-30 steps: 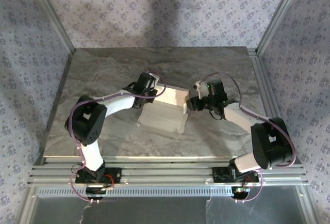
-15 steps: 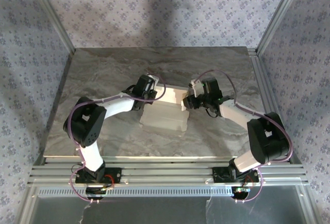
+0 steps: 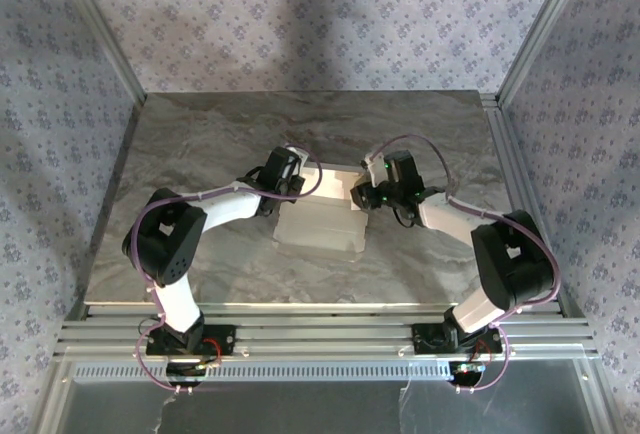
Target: Fold the paper box
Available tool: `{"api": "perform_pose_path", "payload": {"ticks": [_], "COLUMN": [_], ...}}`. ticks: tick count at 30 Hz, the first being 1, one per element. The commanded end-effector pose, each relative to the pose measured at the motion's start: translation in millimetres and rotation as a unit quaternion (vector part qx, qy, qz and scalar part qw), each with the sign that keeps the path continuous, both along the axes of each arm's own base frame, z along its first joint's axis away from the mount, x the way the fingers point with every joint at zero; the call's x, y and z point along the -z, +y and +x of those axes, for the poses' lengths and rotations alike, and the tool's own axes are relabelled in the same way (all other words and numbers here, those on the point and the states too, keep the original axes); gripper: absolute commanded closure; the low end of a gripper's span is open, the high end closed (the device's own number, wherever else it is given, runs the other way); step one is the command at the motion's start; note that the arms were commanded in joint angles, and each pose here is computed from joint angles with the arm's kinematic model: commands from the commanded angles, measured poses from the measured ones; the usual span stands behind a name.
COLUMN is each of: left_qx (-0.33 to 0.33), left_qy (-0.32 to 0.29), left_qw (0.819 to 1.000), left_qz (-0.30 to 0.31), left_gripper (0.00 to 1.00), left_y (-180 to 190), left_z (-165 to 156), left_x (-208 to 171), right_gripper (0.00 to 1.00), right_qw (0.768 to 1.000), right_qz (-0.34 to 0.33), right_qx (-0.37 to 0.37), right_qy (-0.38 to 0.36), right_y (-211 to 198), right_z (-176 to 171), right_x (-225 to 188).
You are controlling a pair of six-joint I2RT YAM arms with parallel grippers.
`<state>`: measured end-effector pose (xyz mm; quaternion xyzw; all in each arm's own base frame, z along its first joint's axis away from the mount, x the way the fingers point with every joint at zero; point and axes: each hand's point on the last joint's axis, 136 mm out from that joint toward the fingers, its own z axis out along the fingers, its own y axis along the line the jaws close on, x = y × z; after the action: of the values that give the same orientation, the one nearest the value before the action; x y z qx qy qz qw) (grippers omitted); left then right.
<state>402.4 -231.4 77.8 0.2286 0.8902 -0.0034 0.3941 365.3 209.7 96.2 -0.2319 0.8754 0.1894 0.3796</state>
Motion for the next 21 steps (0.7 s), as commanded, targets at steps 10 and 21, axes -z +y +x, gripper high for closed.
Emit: {"api": "perform_pose_path", "payload": {"ticks": [10, 21], "left_qx": [0.021, 0.022], "left_qy": [0.073, 0.074], "left_qw": [0.996, 0.996], "left_qz": [0.05, 0.05], "left_gripper": [1.0, 1.0], "left_y": [12.0, 10.0], "left_z": [-32.4, -30.4], "left_x": [40.0, 40.4], "right_gripper": [0.55, 0.7], "right_qw": [0.997, 0.993], "right_qz": [-0.013, -0.027], "right_qx": [0.056, 0.098], "right_qy": [-0.047, -0.054], "right_y": [0.4, -0.8], "right_z": [27.7, 43.2], "right_x": [-2.2, 3.1]}}
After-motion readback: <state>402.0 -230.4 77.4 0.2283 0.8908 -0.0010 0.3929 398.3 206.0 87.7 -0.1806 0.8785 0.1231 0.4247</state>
